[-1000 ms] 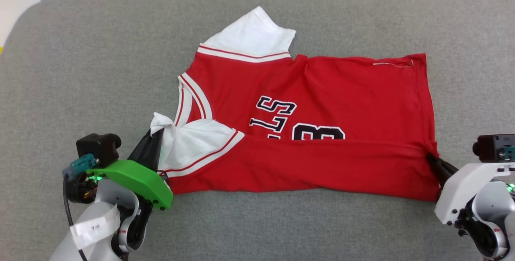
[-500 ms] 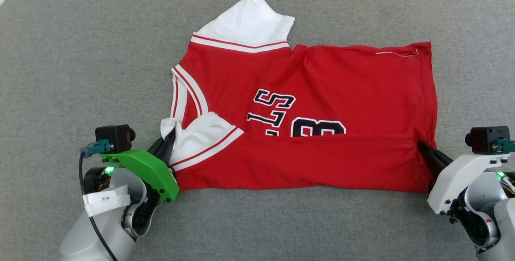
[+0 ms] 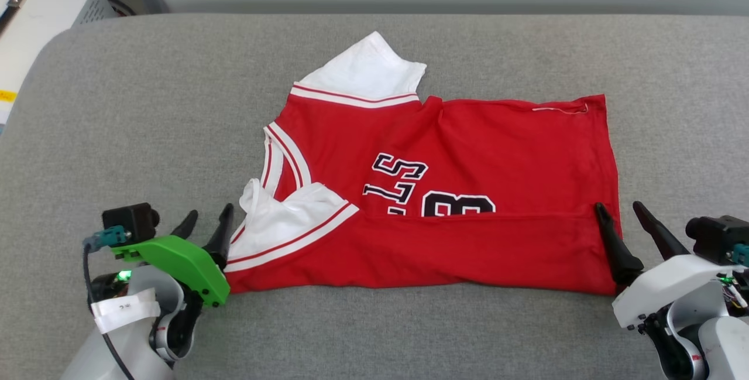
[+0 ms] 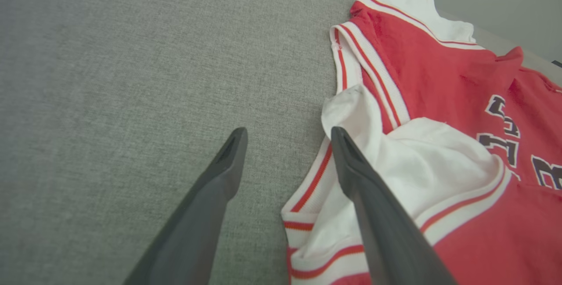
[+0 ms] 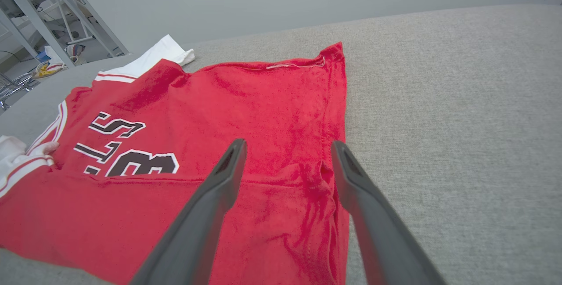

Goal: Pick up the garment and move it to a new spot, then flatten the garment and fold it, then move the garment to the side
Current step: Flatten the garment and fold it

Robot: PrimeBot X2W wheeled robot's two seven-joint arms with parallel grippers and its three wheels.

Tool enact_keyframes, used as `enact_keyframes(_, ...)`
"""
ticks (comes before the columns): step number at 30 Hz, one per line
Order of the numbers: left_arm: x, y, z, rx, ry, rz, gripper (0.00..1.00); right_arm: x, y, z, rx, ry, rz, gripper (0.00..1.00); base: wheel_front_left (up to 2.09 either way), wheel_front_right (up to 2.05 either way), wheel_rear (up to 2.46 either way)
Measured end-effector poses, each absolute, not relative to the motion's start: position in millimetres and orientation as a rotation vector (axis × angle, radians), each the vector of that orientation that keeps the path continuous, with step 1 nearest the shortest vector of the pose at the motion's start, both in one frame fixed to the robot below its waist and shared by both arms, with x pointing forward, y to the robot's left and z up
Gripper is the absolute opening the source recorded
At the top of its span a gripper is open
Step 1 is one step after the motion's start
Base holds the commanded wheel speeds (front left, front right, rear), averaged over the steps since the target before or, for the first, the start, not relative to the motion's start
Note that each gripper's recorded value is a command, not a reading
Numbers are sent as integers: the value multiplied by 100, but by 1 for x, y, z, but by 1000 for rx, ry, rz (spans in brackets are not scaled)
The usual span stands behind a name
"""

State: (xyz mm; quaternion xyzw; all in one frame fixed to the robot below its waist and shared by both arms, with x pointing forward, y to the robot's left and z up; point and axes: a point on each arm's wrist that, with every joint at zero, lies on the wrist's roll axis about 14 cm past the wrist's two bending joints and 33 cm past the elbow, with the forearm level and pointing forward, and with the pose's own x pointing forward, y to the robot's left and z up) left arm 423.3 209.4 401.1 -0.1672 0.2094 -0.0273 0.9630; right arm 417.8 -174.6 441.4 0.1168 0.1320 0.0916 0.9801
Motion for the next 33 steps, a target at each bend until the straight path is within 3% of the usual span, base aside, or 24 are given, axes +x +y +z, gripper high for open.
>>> enact_keyframes(8, 422, 218, 440, -246, 420, -119, 100, 402, -189, 474, 190, 133, 133, 100, 0, 0, 0)
enact_keyframes(19, 390, 195, 424, -254, 794, -247, 100, 387, -192, 479, 215, 136, 86, 100, 0, 0, 0)
enact_keyframes(33, 373, 175, 367, -289, 1075, -255, 100, 386, -202, 453, 264, 209, 36, 100, 0, 0, 0)
